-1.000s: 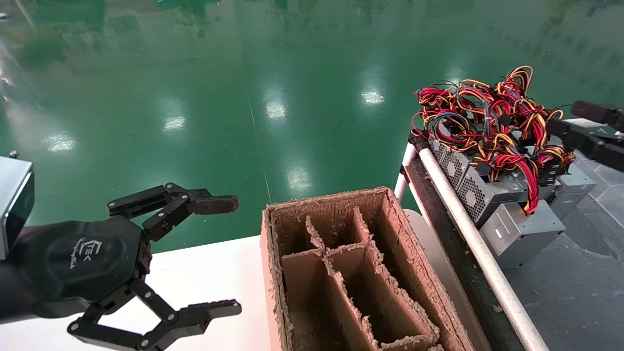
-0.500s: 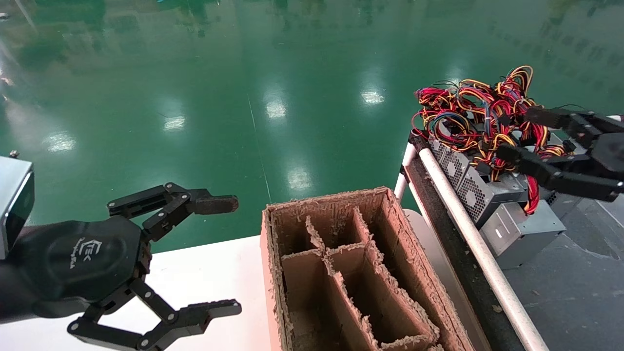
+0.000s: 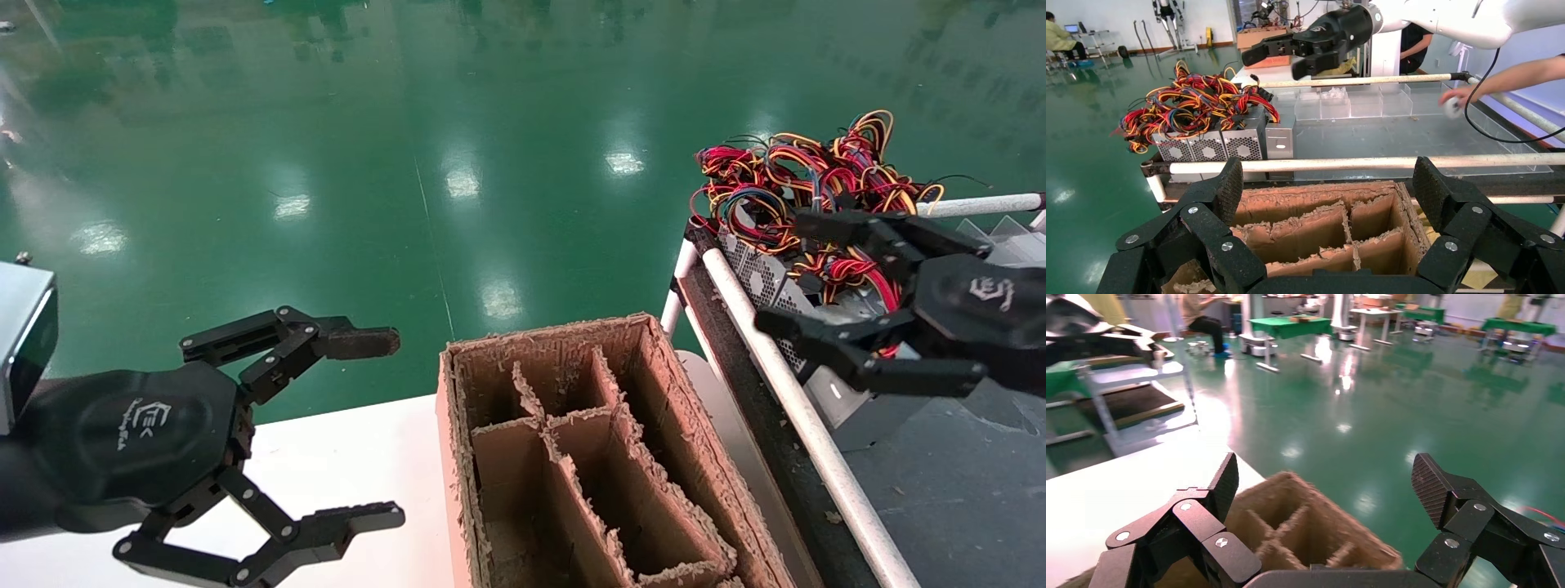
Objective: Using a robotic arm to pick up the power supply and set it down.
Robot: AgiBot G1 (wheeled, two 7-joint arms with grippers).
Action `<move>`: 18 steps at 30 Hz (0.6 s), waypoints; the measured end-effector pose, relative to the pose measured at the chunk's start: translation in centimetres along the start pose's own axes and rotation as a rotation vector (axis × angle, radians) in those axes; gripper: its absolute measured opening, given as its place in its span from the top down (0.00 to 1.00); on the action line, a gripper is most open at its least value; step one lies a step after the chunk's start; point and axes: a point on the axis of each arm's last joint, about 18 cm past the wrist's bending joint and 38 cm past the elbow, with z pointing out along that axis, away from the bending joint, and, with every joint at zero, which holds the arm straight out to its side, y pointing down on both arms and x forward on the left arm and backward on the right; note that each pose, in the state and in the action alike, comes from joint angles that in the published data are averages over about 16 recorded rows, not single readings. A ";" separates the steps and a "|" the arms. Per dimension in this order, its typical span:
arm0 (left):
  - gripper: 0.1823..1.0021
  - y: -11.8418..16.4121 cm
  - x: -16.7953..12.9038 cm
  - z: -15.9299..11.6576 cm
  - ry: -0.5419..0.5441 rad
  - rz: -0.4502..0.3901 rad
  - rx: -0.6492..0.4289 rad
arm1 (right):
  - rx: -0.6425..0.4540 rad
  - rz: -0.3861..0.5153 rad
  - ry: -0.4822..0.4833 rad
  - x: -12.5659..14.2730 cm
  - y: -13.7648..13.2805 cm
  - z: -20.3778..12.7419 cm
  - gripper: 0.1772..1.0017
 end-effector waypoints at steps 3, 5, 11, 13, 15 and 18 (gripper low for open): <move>0.00 0.0 0.0 0.0 0.000 0.000 0.000 | 0.002 -0.007 -0.040 -1.0 -0.1 0.7 0.00; 0.00 0.0 0.0 0.0 0.000 0.000 0.000 | 0.003 -0.011 -0.067 -1.7 -0.2 1.2 0.00; 0.00 0.0 0.0 0.0 0.000 0.000 0.000 | 0.007 -0.022 -0.147 -3.9 -0.4 2.4 0.00; 0.00 0.0 0.0 0.0 0.000 0.000 0.000 | 0.008 -0.026 -0.174 -4.7 -0.5 2.8 0.00; 0.00 0.0 0.0 0.0 0.000 0.000 0.000 | 0.009 -0.029 -0.201 -5.4 -0.6 3.2 0.00; 0.00 0.0 0.0 0.0 0.000 0.000 0.000 | 0.011 -0.034 -0.239 -6.6 -0.7 3.6 0.00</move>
